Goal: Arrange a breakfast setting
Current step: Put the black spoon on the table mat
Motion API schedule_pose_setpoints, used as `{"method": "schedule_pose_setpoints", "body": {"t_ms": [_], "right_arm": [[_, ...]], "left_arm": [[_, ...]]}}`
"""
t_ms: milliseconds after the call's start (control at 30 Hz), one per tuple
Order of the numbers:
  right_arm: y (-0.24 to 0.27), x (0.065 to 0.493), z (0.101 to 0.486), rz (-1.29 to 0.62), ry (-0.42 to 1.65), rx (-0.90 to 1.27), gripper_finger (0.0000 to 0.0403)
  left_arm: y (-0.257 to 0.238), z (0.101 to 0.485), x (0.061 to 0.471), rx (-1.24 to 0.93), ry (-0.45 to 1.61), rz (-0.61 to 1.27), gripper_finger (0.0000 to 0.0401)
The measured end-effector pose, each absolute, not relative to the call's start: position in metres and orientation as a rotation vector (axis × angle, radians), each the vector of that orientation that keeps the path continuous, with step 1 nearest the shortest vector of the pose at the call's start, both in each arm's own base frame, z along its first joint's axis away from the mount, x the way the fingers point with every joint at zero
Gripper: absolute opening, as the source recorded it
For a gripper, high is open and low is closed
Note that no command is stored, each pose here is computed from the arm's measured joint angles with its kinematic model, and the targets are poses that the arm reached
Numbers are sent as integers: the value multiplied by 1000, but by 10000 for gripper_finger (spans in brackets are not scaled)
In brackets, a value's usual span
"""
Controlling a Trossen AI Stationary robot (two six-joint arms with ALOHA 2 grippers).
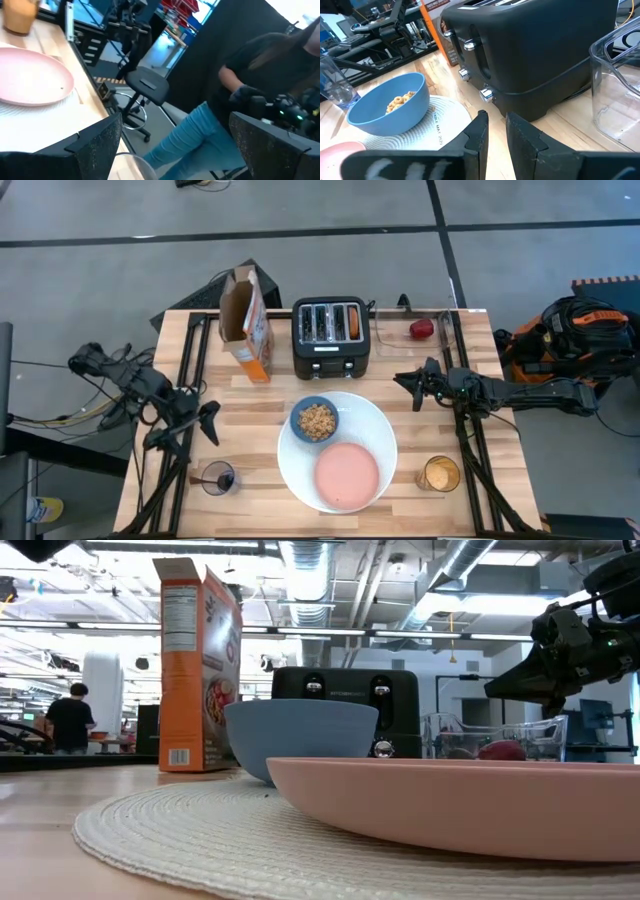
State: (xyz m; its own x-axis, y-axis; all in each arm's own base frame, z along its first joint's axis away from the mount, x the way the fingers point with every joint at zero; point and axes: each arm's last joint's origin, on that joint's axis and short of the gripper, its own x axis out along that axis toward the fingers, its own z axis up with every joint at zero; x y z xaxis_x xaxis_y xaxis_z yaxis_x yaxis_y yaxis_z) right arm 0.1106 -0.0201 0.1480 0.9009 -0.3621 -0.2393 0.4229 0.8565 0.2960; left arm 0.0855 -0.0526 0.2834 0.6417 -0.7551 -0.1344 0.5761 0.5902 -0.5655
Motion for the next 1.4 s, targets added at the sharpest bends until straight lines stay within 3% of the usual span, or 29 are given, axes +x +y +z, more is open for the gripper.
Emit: {"method": "schedule_pose_setpoints", "body": {"t_ms": [667, 1100, 1400], "right_arm": [[-20, 111, 148, -414, 172, 351, 91], [-20, 111, 148, -414, 171, 351, 91], [-20, 111, 148, -414, 171, 351, 91]], "left_arm": [[-90, 272, 100, -162, 376, -930, 353], [-97, 279, 97, -352, 381, -880, 353], [-110, 273, 87, -162, 371, -954, 353]]}}
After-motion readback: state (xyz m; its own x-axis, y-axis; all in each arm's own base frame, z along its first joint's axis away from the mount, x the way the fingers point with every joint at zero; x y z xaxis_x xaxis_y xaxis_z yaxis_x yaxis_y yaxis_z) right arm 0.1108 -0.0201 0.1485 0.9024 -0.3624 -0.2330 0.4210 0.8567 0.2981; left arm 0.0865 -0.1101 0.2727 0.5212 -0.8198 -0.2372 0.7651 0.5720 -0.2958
